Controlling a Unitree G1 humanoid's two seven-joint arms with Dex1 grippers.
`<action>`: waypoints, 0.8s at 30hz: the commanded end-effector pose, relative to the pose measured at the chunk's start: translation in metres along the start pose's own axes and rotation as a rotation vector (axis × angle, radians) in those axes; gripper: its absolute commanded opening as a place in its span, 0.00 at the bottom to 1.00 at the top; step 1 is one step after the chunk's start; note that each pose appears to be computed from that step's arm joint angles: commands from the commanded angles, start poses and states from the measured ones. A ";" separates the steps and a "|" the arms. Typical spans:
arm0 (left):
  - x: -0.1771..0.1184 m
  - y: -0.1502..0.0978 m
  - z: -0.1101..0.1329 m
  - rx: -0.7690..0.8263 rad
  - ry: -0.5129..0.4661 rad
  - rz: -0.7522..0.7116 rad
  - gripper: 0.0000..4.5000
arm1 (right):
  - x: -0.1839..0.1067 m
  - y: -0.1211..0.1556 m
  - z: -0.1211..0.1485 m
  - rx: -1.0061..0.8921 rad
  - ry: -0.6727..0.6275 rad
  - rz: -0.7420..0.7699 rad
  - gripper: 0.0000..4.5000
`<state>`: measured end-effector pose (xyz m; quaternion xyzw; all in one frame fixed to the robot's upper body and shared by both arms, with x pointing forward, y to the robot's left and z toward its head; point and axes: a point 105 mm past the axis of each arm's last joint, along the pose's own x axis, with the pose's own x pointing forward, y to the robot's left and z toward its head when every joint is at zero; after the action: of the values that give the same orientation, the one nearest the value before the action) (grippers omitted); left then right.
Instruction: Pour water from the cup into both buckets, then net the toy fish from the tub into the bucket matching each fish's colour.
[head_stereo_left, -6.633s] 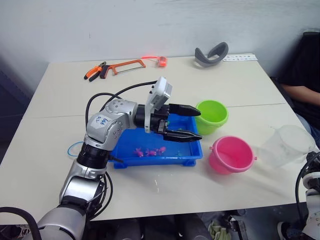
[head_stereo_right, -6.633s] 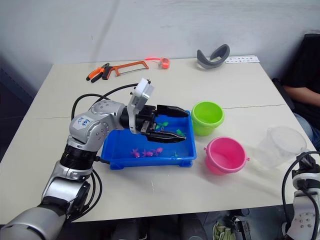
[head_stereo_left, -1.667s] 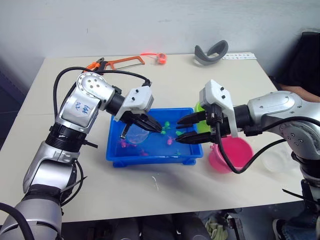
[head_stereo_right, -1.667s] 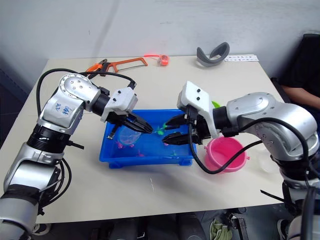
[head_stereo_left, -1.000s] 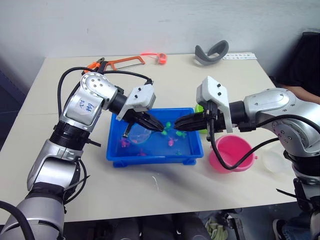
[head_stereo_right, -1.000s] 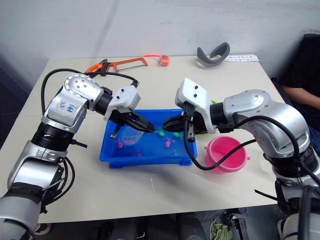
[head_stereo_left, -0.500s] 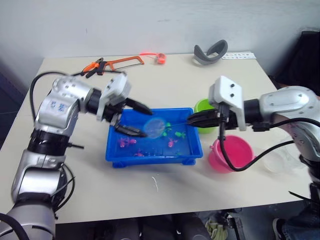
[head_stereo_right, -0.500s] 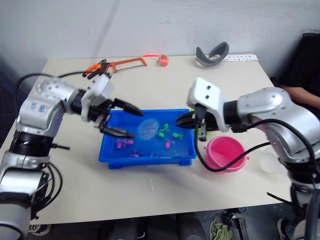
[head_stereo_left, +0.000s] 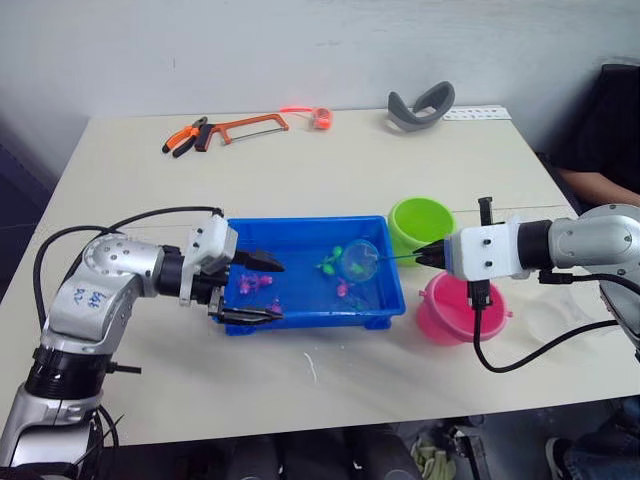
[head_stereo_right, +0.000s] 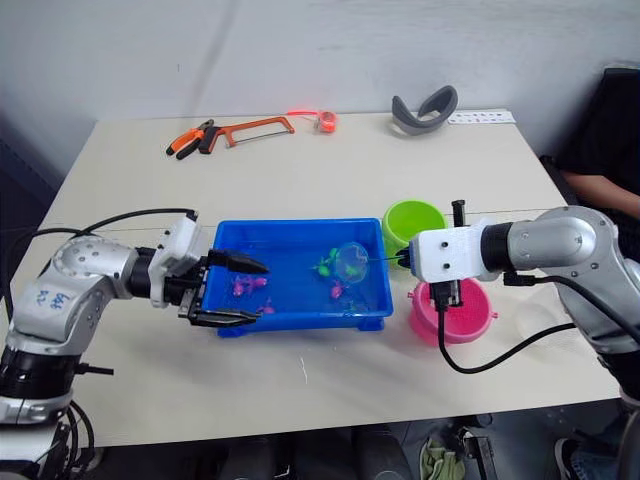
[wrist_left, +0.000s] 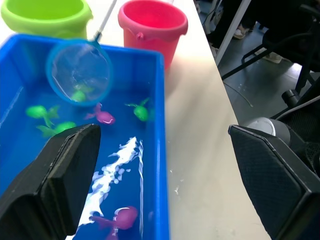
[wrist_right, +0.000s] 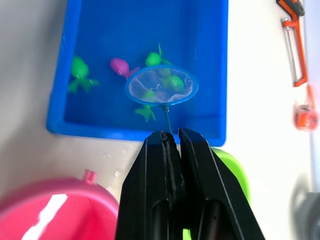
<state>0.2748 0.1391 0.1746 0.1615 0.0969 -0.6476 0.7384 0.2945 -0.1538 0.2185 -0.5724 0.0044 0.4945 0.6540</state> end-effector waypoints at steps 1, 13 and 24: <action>-0.004 0.001 0.009 0.053 -0.011 0.057 0.99 | -0.002 -0.002 -0.003 -0.089 0.023 -0.012 0.00; -0.005 0.001 0.011 0.054 -0.030 0.118 0.99 | 0.014 0.019 -0.015 -0.186 0.031 0.041 0.00; -0.010 0.006 0.010 0.069 -0.022 0.153 0.99 | 0.027 0.036 0.008 0.206 -0.173 0.013 0.00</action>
<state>0.2786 0.1447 0.1780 0.1768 0.0764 -0.5975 0.7784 0.2838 -0.1387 0.1624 -0.4858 0.0209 0.5508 0.6783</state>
